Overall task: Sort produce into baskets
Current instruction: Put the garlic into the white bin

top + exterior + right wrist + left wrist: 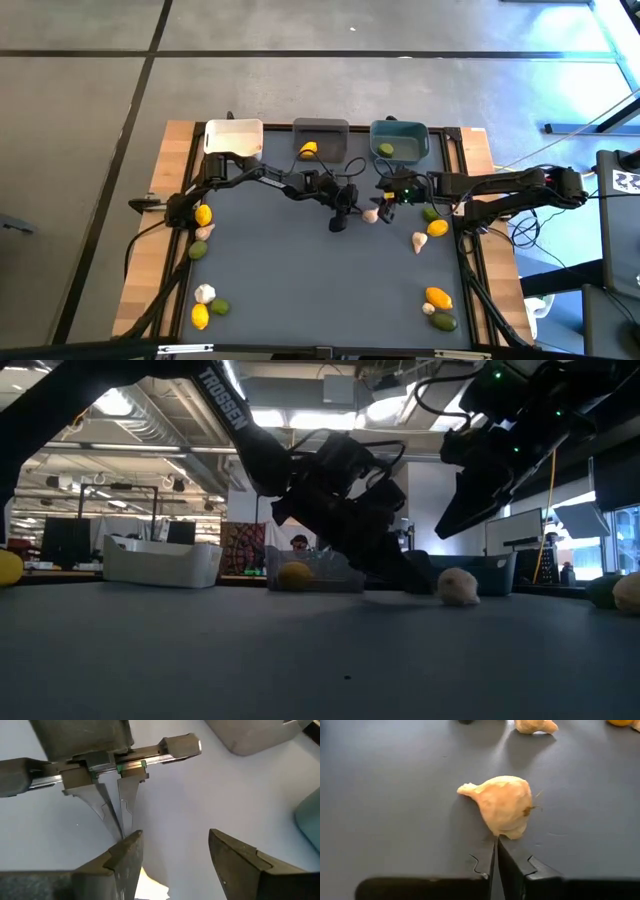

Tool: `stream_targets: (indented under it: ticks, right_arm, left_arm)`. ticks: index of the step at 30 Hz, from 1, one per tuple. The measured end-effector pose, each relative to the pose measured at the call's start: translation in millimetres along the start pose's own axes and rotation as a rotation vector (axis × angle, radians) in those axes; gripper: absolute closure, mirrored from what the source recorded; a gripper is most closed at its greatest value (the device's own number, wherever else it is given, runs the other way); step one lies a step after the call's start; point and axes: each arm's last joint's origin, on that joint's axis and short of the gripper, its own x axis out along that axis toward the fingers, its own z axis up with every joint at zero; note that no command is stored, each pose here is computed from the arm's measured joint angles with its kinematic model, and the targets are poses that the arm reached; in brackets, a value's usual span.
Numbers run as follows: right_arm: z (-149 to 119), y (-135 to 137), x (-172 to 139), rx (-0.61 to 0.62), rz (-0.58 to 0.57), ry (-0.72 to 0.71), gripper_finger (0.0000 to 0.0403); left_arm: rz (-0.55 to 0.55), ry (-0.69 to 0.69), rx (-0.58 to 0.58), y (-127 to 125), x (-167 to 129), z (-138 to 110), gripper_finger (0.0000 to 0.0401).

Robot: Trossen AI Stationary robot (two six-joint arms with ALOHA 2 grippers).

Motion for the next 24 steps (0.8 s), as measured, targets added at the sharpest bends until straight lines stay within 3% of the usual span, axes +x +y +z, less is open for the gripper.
stream_targets:
  ticks: [5,9,15,24]
  right_arm:
    - [-2.4,1.9,-0.3,-0.003,0.077,0.038,0.0181]
    - [-9.2,2.1,-0.8,-0.005,0.121,0.118,0.0181]
    - [-20.4,0.0,-2.6,0.003,0.117,0.24,0.0181]
    - [-22.3,-0.7,-3.0,0.012,0.103,0.26,0.0181]
  left_arm:
    - [0.009,0.013,-0.034,5.0,-1.5,-2.0,0.0394]
    - [0.018,0.012,-0.059,9.0,-2.8,-2.5,0.0375]
    - [0.013,0.005,-0.057,6.6,-1.7,1.6,0.0304]
    - [-0.009,-0.063,0.061,-7.4,2.6,27.9,0.0187]
